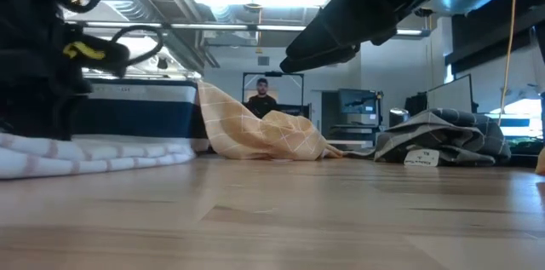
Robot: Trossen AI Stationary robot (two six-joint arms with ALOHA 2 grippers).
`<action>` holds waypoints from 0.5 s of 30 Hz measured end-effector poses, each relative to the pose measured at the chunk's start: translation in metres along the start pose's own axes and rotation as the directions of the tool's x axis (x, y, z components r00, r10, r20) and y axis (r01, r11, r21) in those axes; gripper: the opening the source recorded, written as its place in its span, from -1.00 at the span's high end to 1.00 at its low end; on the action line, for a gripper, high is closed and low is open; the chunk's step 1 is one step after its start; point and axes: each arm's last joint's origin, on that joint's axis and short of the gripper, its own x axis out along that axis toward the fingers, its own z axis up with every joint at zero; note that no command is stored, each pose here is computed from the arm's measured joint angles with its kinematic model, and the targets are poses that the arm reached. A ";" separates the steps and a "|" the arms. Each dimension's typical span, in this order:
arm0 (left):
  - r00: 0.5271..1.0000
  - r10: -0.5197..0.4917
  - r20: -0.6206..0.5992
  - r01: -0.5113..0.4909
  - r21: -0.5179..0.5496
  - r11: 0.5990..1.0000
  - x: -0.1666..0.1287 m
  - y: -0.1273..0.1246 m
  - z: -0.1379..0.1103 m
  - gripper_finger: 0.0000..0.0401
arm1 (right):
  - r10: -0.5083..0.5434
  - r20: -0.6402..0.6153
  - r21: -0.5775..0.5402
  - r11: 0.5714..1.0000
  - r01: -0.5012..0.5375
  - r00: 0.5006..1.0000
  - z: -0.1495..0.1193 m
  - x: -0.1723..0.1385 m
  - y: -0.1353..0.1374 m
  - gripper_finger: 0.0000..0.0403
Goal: Fold towel
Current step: Fold the white towel
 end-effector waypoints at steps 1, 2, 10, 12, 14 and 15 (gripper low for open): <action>1.000 0.012 -0.010 -0.012 -0.019 1.000 -0.001 0.000 -0.003 0.23 | -0.002 0.001 0.000 1.000 0.002 1.000 0.000 0.000 0.000 -0.06; 0.999 0.025 -0.019 -0.026 -0.034 0.999 -0.001 0.000 -0.005 0.23 | -0.002 0.001 0.000 1.000 0.002 1.000 0.000 0.000 0.000 -0.06; 0.974 0.182 -0.137 -0.184 -0.008 0.983 -0.009 0.015 -0.026 0.23 | 0.005 0.005 -0.003 1.000 -0.005 1.000 0.001 0.000 0.000 -0.06; 0.964 0.213 -0.160 -0.213 0.016 0.977 -0.011 0.018 -0.030 0.23 | 0.005 0.002 -0.009 1.000 -0.005 1.000 0.000 0.000 0.000 -0.06; 0.964 0.211 -0.162 -0.211 0.016 0.977 -0.014 0.020 -0.030 0.23 | 0.004 -0.003 -0.020 1.000 -0.004 1.000 0.000 0.000 0.000 -0.06; 0.967 0.199 -0.158 -0.200 0.008 0.980 -0.016 0.020 -0.029 0.23 | 0.004 -0.006 -0.024 1.000 -0.004 1.000 0.000 0.000 0.000 -0.06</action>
